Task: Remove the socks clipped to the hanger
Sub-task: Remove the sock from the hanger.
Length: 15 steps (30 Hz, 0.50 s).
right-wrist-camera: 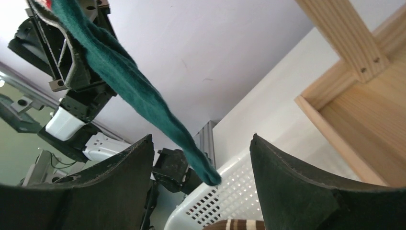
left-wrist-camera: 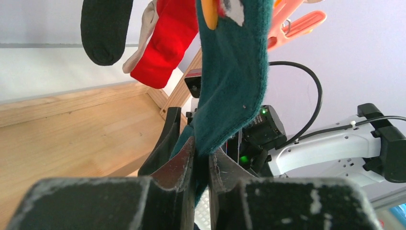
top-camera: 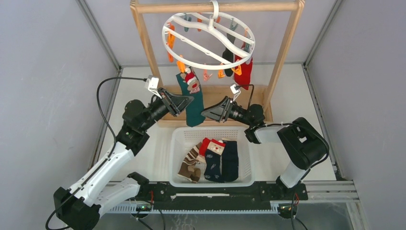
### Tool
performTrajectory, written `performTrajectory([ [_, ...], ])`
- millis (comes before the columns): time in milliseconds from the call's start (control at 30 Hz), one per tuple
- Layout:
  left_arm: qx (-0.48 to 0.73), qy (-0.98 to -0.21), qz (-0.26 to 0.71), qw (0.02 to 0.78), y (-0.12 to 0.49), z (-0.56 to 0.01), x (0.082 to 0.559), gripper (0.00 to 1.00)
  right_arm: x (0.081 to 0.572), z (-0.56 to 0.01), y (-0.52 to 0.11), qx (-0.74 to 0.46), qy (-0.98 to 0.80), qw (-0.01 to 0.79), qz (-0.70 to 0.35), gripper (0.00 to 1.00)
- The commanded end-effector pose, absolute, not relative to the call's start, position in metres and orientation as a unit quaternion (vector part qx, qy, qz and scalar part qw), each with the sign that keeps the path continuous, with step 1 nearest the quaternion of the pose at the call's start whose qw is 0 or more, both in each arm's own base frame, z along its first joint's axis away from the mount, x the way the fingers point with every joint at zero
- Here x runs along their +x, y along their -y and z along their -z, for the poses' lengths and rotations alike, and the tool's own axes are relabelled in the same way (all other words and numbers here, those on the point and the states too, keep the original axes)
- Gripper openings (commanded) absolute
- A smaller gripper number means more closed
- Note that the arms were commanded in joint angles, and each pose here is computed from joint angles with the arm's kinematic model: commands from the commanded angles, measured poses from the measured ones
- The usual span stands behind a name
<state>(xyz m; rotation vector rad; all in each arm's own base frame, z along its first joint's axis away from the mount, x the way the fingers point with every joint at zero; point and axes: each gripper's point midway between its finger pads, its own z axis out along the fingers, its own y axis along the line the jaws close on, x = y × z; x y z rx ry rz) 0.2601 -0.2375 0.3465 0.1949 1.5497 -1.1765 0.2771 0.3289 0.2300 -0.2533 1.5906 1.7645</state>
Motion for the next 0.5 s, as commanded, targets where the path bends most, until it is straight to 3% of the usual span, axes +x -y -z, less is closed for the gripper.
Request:
performTrajectory([
  [0,0.092,-0.614,0.527,0.58,0.238,-0.381,0.248,0.17,0.265,-0.267,-0.344,-0.14,-0.566,0.382,-0.717,0.8],
  [200,0.09,-0.617,0.527,0.578,0.238,-0.376,0.25,0.17,0.252,-0.277,-0.355,-0.155,-0.554,0.373,-0.727,0.76],
  [467,0.079,-0.64,0.492,0.585,0.229,-0.36,0.255,0.22,0.237,-0.274,-0.365,-0.165,-0.555,0.35,-0.736,0.31],
])
